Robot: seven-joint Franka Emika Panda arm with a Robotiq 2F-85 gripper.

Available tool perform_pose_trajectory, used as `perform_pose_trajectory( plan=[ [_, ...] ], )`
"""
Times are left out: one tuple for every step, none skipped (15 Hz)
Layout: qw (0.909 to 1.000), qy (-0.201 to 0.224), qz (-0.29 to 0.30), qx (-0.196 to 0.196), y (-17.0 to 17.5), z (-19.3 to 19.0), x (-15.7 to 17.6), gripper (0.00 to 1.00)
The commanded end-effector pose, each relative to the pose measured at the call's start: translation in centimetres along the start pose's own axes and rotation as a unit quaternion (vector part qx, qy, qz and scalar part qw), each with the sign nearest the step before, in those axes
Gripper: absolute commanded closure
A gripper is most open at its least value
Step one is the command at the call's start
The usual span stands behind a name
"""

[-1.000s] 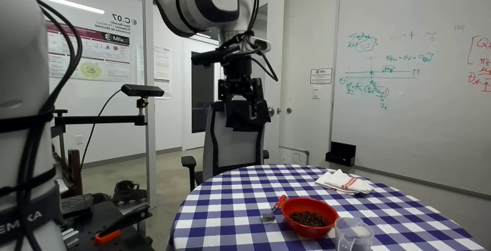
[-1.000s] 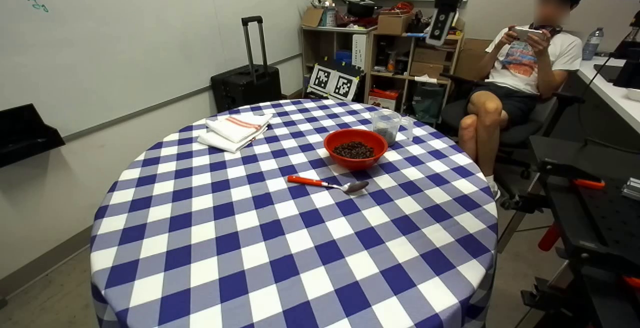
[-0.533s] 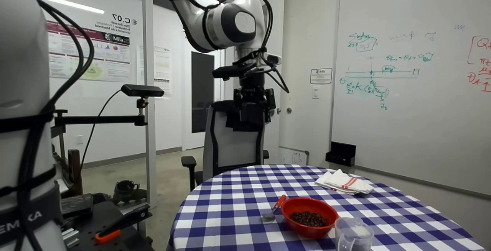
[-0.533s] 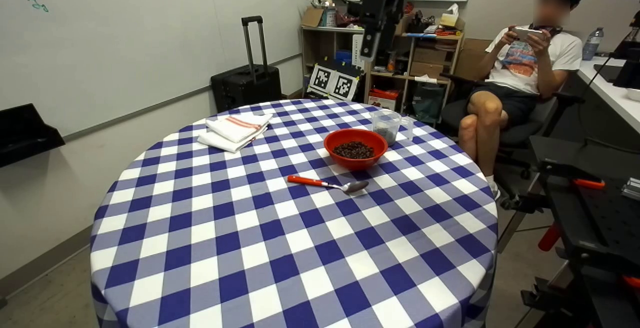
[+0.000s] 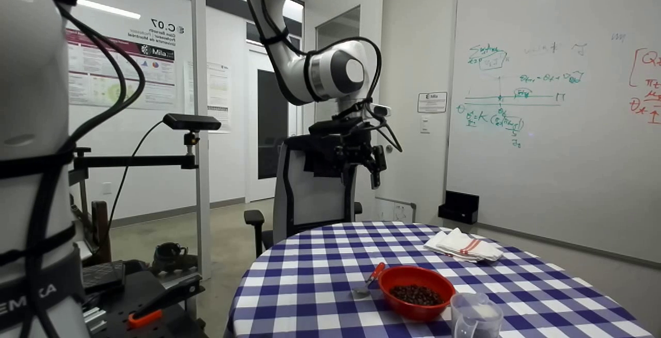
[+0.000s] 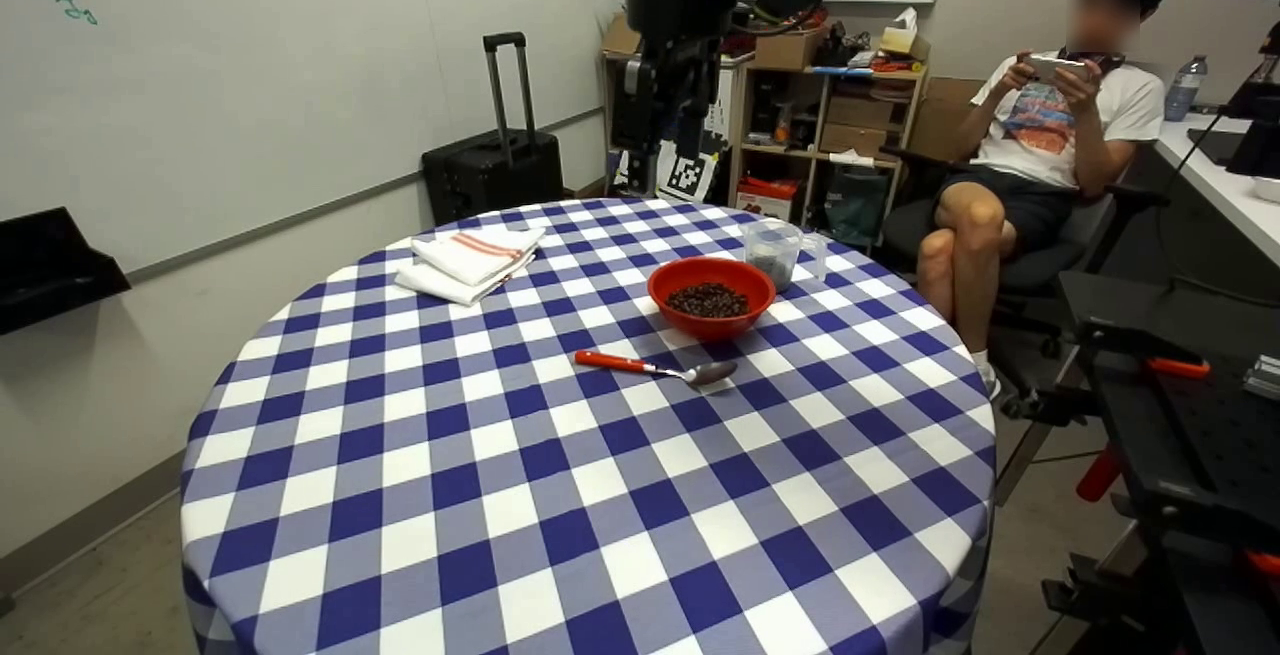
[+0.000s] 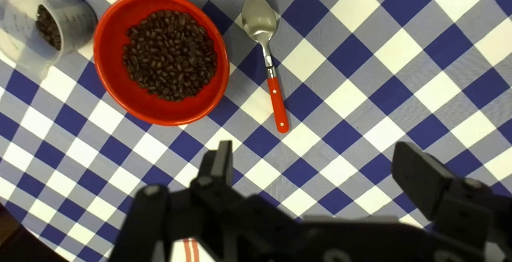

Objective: Pick up the spoon from the table and scoop some of the contents in the bowl and put the scooped contents in the jar

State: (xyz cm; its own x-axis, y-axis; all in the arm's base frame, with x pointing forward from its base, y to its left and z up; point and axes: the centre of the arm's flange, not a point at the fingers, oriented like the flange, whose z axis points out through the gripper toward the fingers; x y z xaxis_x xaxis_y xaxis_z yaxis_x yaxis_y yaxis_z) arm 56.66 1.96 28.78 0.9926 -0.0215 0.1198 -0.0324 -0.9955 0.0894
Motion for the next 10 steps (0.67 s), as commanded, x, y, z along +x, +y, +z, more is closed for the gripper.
perform_pose_trajectory(
  plan=[
    [0.9997,0.007,-0.006,-0.024,-1.9,3.4,4.2,0.0],
    [0.9995,0.008,-0.009,-0.029,-2.1,4.2,4.8,0.0],
    [0.9994,0.007,-0.01,-0.031,-2.2,5.3,5.3,0.0],
    [0.9993,0.006,-0.011,-0.035,-2.2,6.1,5.7,0.0],
    [0.9994,0.0,-0.011,-0.032,-2.1,7.2,6.0,0.0],
    [0.9994,-0.001,-0.011,-0.034,-2.0,8.2,6.3,0.0],
    [0.9994,-0.003,-0.011,-0.034,-1.8,9.1,6.5,0.0],
    [0.9994,-0.005,-0.01,-0.033,-1.6,10.1,6.7,0.0],
    [0.9994,-0.007,-0.009,-0.032,-1.2,11.1,6.9,0.0],
    [0.9994,-0.01,-0.007,-0.031,-1.0,11.9,7.0,0.0]
  ],
)
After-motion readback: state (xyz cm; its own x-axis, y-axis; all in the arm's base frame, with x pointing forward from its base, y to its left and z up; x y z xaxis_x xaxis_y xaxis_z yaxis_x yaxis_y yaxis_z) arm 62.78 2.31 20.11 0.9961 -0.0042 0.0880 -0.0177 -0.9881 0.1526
